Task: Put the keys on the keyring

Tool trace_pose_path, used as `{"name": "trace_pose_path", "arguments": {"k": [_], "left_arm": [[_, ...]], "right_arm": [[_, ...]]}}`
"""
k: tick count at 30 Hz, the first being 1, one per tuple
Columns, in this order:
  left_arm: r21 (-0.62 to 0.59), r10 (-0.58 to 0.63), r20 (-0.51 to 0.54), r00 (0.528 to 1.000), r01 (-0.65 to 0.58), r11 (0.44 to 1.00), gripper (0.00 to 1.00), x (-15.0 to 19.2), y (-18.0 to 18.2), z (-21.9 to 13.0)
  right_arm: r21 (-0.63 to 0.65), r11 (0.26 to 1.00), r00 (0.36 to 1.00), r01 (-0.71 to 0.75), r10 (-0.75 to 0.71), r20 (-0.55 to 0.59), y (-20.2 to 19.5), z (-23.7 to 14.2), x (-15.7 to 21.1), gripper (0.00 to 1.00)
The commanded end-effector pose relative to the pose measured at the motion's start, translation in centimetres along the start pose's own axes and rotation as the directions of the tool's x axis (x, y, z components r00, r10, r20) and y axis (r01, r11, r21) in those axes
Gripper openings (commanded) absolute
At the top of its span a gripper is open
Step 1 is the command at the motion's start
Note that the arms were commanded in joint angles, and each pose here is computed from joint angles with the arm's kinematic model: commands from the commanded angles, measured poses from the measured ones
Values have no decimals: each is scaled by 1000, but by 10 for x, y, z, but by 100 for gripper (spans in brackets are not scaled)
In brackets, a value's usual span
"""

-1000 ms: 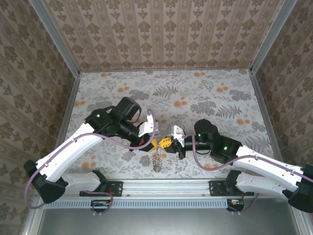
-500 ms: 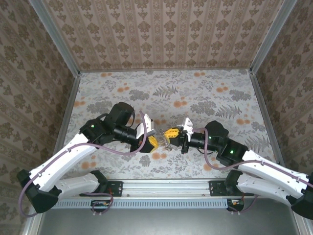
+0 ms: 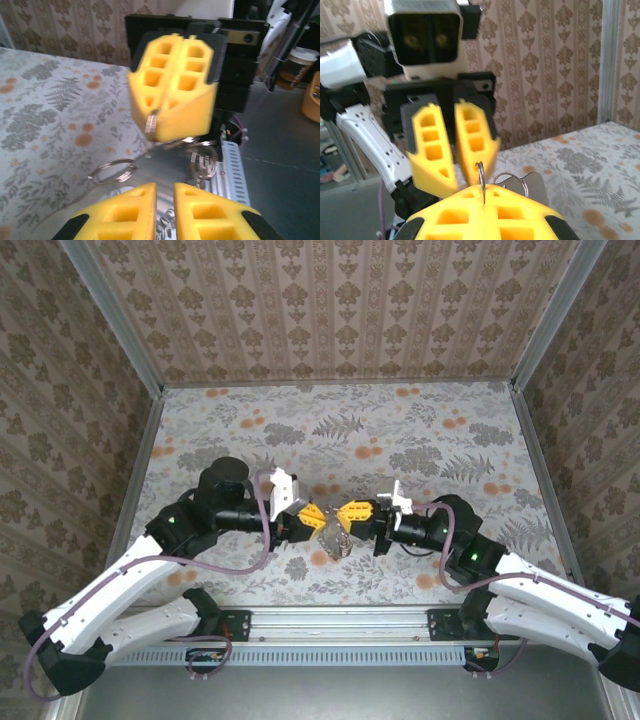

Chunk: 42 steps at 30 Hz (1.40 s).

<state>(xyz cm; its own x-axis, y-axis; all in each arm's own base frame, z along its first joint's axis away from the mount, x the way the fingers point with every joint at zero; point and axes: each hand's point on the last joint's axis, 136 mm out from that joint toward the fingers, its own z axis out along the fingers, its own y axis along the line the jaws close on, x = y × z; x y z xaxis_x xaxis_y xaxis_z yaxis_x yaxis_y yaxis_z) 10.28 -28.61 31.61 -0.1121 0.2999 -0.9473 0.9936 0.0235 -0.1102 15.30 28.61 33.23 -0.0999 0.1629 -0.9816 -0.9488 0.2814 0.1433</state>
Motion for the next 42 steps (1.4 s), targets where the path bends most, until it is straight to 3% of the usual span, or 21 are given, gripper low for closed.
{"name": "trace_pose_path", "arguments": {"k": [1, 11, 19, 25, 42], "left_arm": [[-36, 60, 102, 993, -57, 998, 18, -25, 5, -1], [-2, 90, 124, 988, -91, 996, 18, -38, -2, -2], [-32, 114, 99, 989, -111, 993, 33, -37, -8, -16], [-22, 146, 151, 978, -144, 989, 33, -48, -16, -19], [10, 172, 172, 970, -176, 984, 33, -55, -12, -2]], "right_arm": [[-72, 997, 989, -11, 21, 143, 14, -5, -35, 0], [-76, 997, 988, -7, 19, 156, 14, -4, -36, 0], [-60, 998, 986, -1, 11, 166, 12, -6, -40, 0], [-63, 998, 985, -6, 17, 173, 11, -4, -40, 0], [-70, 997, 984, -11, 24, 175, 12, -5, -39, 0]]}}
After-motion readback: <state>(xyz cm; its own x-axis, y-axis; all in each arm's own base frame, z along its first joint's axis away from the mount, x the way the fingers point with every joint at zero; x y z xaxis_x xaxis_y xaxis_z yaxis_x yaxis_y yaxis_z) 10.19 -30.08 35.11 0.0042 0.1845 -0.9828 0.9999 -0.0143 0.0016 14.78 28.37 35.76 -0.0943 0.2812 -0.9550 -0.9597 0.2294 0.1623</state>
